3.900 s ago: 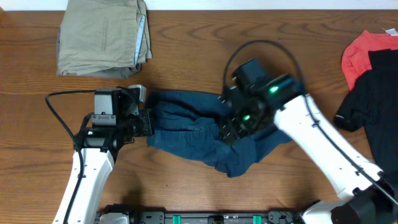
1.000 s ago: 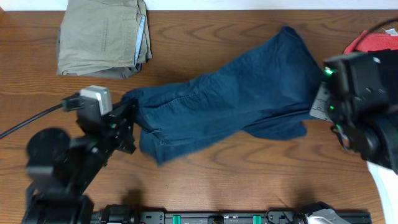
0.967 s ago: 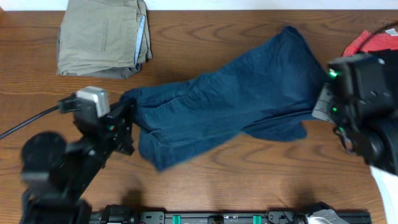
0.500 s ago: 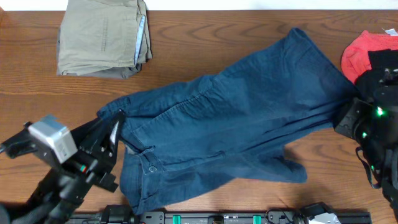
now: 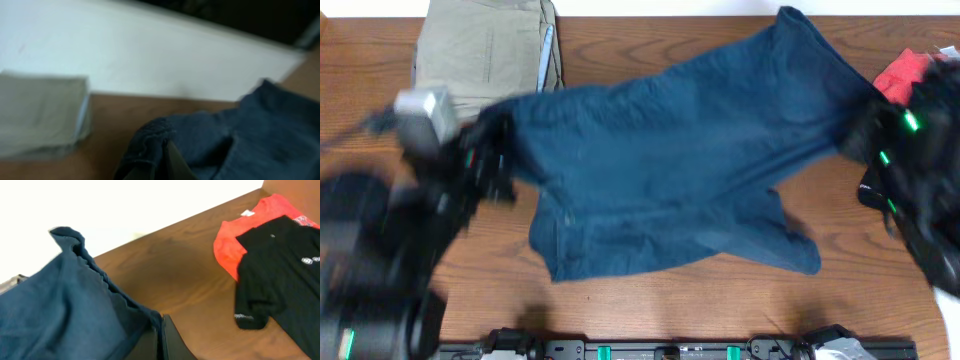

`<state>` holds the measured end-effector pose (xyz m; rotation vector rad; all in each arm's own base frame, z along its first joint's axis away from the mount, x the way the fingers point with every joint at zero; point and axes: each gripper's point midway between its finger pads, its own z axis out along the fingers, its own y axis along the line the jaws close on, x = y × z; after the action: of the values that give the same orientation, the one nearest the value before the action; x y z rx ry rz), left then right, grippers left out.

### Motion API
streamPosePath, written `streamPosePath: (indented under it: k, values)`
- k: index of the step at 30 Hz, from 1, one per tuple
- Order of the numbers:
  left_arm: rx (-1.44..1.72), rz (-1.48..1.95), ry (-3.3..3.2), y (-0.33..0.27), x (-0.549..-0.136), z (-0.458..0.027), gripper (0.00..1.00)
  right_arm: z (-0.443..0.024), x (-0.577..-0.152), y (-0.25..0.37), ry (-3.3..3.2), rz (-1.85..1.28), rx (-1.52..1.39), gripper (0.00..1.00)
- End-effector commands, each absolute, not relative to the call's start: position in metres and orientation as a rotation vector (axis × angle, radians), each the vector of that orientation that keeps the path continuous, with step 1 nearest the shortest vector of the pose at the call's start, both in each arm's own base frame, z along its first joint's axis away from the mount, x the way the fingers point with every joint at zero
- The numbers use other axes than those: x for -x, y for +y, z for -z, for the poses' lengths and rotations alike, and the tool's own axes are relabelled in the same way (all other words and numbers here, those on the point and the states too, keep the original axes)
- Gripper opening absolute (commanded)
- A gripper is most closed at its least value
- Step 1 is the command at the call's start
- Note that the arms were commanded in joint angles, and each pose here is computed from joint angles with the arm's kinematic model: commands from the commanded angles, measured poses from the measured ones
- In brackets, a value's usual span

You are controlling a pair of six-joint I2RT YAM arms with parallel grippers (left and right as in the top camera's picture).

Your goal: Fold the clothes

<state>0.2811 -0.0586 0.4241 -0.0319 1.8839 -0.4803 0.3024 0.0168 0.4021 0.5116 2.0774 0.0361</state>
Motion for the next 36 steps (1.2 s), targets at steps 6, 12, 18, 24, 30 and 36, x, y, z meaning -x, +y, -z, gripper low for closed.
streamPosePath:
  k: [6, 12, 18, 24, 30, 36]
  values:
    - [0.256, 0.214, 2.234, -0.022, -0.428, -0.272, 0.47, -0.325, -0.425, 0.03, 2.166, 0.086, -0.545, 0.75]
    - [0.299, 0.183, 2.558, -0.024, -0.446, -0.148, 0.92, -0.234, -0.455, 0.049, 2.398, 0.125, -0.504, 0.99]
    - [0.309, 0.172, 2.627, -0.024, -0.436, -0.134, 0.98, -0.205, -0.449, 0.048, 2.497, 0.183, -0.496, 0.99]
    - [0.303, 0.178, 2.59, -0.023, -0.411, -0.175, 0.98, -0.22, -0.433, 0.049, 2.508, 0.148, -0.488, 0.99]
    - [0.303, 0.179, 2.588, -0.022, -0.366, -0.213, 0.98, -0.225, -0.413, 0.059, 2.574, 0.055, -0.465, 0.99]
    - [0.322, 0.159, 2.709, -0.02, -0.313, -0.216, 0.98, -0.215, -0.387, 0.055, 2.674, 0.094, -0.504, 0.99]
